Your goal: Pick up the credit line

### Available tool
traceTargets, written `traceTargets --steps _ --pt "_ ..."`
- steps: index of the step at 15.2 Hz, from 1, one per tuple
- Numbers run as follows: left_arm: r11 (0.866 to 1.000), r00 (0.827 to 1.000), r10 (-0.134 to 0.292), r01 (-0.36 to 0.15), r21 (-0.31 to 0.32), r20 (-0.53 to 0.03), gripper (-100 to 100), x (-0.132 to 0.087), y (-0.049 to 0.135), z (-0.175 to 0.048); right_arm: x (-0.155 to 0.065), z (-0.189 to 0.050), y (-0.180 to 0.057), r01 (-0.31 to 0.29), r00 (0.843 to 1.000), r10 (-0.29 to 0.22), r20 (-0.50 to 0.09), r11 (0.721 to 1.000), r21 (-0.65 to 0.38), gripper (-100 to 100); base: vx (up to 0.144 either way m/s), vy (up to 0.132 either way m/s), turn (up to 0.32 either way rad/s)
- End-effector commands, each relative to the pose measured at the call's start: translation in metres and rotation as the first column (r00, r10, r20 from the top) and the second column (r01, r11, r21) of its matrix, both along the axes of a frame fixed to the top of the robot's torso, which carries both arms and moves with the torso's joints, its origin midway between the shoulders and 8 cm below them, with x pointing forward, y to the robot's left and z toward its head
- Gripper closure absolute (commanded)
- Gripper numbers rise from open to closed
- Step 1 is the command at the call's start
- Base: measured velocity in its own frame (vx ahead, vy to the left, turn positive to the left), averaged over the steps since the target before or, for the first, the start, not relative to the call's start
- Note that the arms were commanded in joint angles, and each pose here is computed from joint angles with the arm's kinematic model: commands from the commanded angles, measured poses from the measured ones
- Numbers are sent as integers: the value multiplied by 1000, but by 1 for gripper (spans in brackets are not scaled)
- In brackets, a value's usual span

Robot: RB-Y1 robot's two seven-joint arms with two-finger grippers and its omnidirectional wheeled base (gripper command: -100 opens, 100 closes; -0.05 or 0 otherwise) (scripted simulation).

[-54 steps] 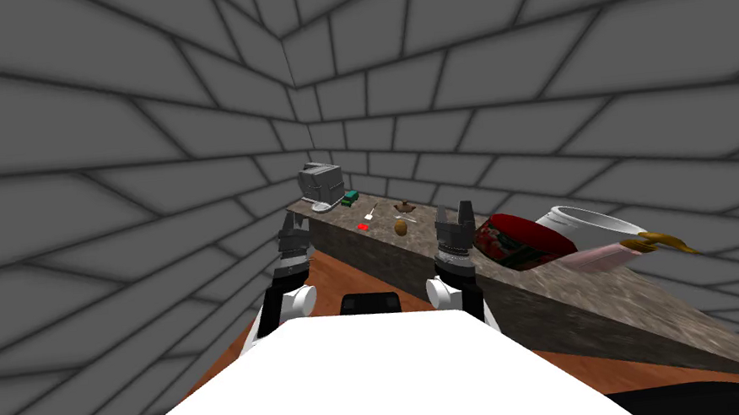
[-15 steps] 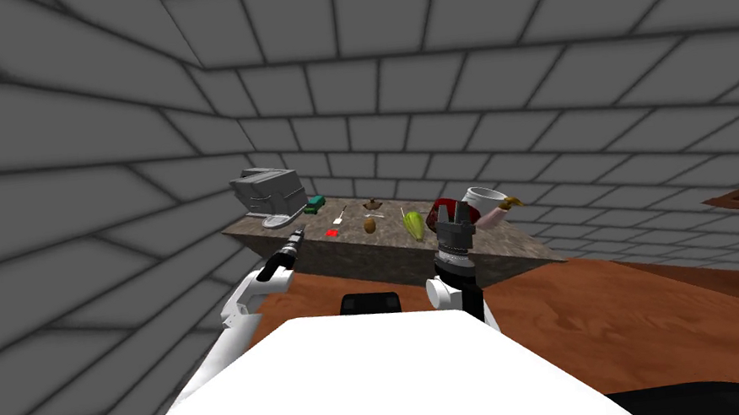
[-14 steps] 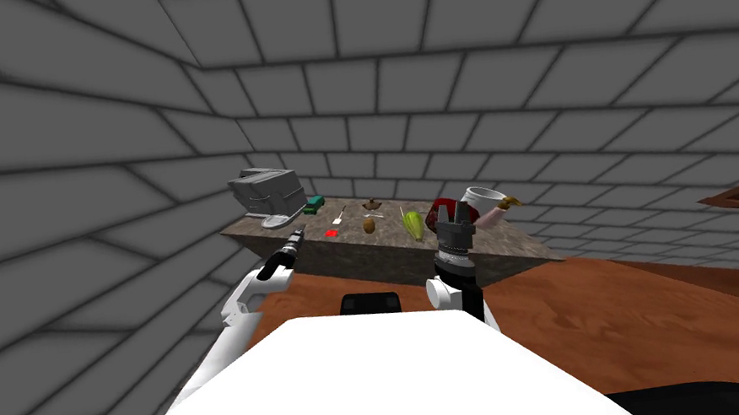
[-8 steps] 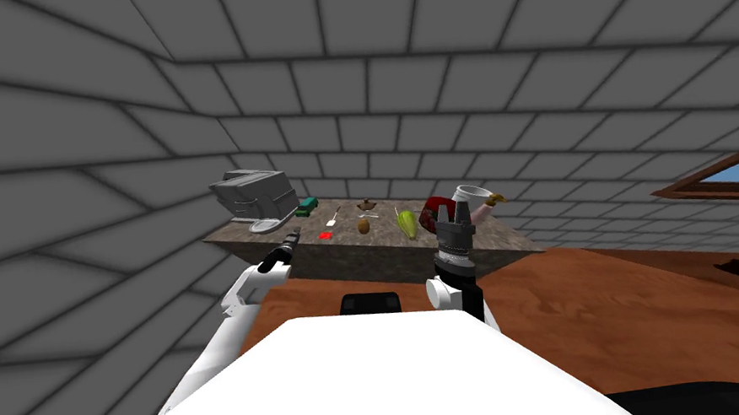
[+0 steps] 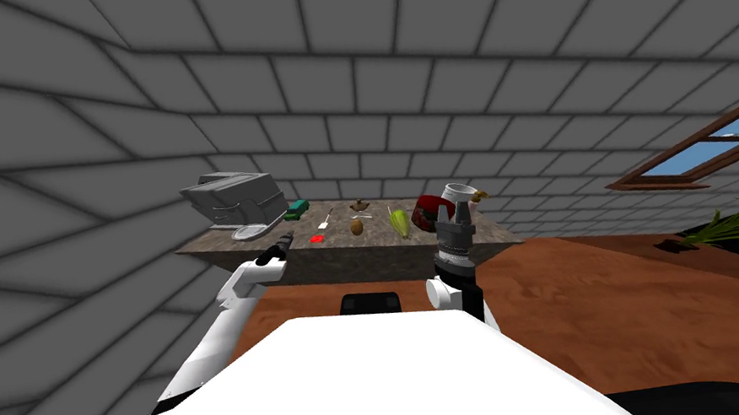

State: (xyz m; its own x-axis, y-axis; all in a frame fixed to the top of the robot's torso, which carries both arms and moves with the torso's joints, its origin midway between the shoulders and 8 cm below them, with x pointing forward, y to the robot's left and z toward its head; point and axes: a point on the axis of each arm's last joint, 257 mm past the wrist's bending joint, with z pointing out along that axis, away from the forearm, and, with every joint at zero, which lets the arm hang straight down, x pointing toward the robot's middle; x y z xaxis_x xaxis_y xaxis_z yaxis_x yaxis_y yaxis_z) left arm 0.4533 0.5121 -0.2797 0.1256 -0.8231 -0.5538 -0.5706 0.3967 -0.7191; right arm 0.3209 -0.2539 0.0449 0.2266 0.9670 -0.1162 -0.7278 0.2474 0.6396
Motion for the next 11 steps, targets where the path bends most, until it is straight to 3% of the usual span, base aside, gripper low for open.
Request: traceTargets --steps 1,3,4,6,7,9,10,11 --pt "999 998 40 -39 7 -45 -100 -3 16 -6 0 0 0 0 1000 0 0 1000 0 0 22 -37 -177" --pt "999 997 50 -50 4 -63 -100 -7 18 -10 0 0 0 0 1000 0 0 1000 0 0 9 -19 -32" --pt "996 992 90 -88 19 -94 -100 -10 36 -11 0 0 0 0 1000 0 0 1000 0 0 2 -29 -161" --pt "995 987 104 -103 15 -119 -100 -15 38 -17 0 0 0 0 1000 0 0 1000 0 0 6 -25 -130" --pt "990 979 142 -139 29 -144 -100 -18 56 -16 0 0 0 0 1000 0 0 1000 0 0 16 -30 -139" --pt "987 972 159 -157 25 -173 -100 -24 58 -23 0 0 0 0 1000 0 0 1000 0 0 20 -33 -127" --pt "981 963 193 -189 38 -190 -100 -26 73 -21 0 0 0 0 1000 0 0 1000 0 0 13 -36 -184" --pt "980 958 201 -198 37 -205 -100 -30 74 -23 0 0 0 0 1000 0 0 1000 0 0 13 -35 -191"
